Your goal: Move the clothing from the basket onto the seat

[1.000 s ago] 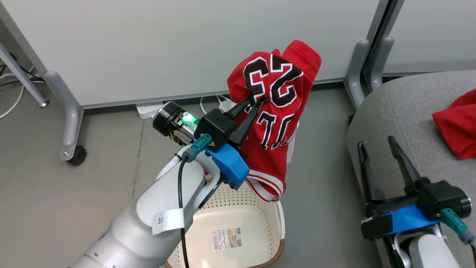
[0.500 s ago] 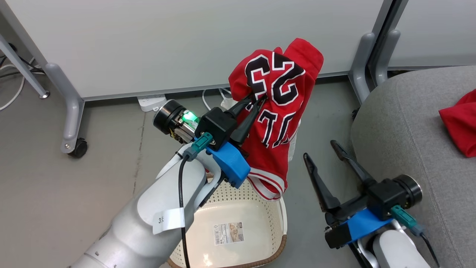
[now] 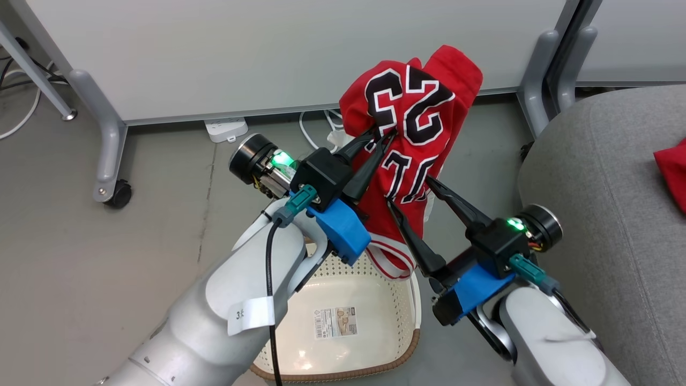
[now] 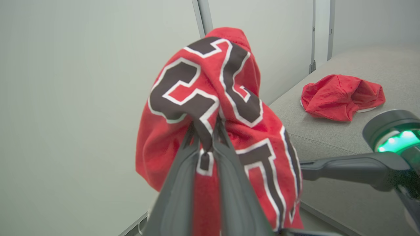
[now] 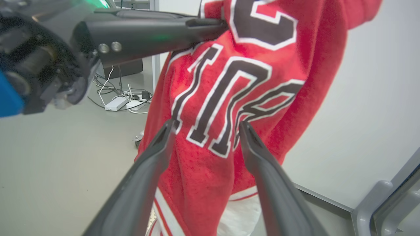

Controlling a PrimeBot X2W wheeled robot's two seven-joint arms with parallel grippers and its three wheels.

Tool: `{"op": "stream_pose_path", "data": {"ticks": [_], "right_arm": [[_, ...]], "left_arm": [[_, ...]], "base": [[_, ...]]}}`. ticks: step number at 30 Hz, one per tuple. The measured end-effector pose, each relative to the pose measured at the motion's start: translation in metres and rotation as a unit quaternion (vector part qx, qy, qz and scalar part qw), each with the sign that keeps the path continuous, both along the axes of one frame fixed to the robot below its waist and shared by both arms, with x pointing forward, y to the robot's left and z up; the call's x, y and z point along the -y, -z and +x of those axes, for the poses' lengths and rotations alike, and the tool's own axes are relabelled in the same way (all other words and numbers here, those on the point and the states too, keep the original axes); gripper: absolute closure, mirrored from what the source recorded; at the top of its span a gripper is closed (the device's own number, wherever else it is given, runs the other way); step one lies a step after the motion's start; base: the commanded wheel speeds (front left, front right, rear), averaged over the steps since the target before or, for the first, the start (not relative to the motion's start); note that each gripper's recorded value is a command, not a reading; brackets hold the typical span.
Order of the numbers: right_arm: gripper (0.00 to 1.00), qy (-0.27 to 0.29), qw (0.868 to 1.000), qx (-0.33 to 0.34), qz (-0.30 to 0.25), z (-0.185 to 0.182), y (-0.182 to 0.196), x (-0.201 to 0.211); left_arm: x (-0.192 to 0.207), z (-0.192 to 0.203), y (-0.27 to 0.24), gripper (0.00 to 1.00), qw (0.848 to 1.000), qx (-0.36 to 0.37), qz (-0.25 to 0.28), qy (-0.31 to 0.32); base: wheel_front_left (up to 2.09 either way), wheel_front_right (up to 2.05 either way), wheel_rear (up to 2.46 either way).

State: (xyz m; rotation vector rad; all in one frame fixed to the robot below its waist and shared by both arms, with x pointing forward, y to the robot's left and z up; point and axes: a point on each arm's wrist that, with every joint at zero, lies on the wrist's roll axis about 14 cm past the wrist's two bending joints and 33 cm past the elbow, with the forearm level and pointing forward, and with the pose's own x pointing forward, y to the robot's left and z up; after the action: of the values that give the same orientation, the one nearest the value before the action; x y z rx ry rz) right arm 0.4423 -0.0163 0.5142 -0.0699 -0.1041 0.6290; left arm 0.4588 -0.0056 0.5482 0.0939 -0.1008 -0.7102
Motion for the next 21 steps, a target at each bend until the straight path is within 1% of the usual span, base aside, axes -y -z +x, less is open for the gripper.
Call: {"op": "stream_pose_path", "data": {"ticks": [10, 11, 12, 13, 21], "right_arm": [[0.0, -0.015, 1.0, -0.003, 0.002, 0.02, -0.002, -0.021], [0.08, -0.014, 1.0, -0.005, 0.003, 0.022, -0.001, -0.022], [0.67, -0.011, 1.0, -0.006, 0.005, 0.024, -0.001, -0.021], [1.0, -0.01, 1.0, -0.007, 0.006, 0.025, -0.001, -0.021], [1.0, -0.008, 1.0, -0.012, 0.01, 0.026, -0.001, -0.024]], "left_arm": [[0.001, 0.005, 0.006, 1.0, 1.0, -0.006, -0.001, 0.002], [0.001, 0.005, 0.006, 1.0, 1.0, -0.006, -0.002, 0.002], [0.002, 0.005, 0.006, 1.0, 1.0, -0.006, -0.002, 0.002], [0.002, 0.005, 0.006, 1.0, 1.0, -0.007, -0.002, 0.003], [0.002, 0.006, 0.005, 1.0, 1.0, -0.006, -0.002, 0.003]], "base": [[0.0, 0.0, 0.0], [0.0, 0.0, 0.0], [0.0, 0.0, 0.0], [0.0, 0.0, 0.0], [0.0, 0.0, 0.0]]}}
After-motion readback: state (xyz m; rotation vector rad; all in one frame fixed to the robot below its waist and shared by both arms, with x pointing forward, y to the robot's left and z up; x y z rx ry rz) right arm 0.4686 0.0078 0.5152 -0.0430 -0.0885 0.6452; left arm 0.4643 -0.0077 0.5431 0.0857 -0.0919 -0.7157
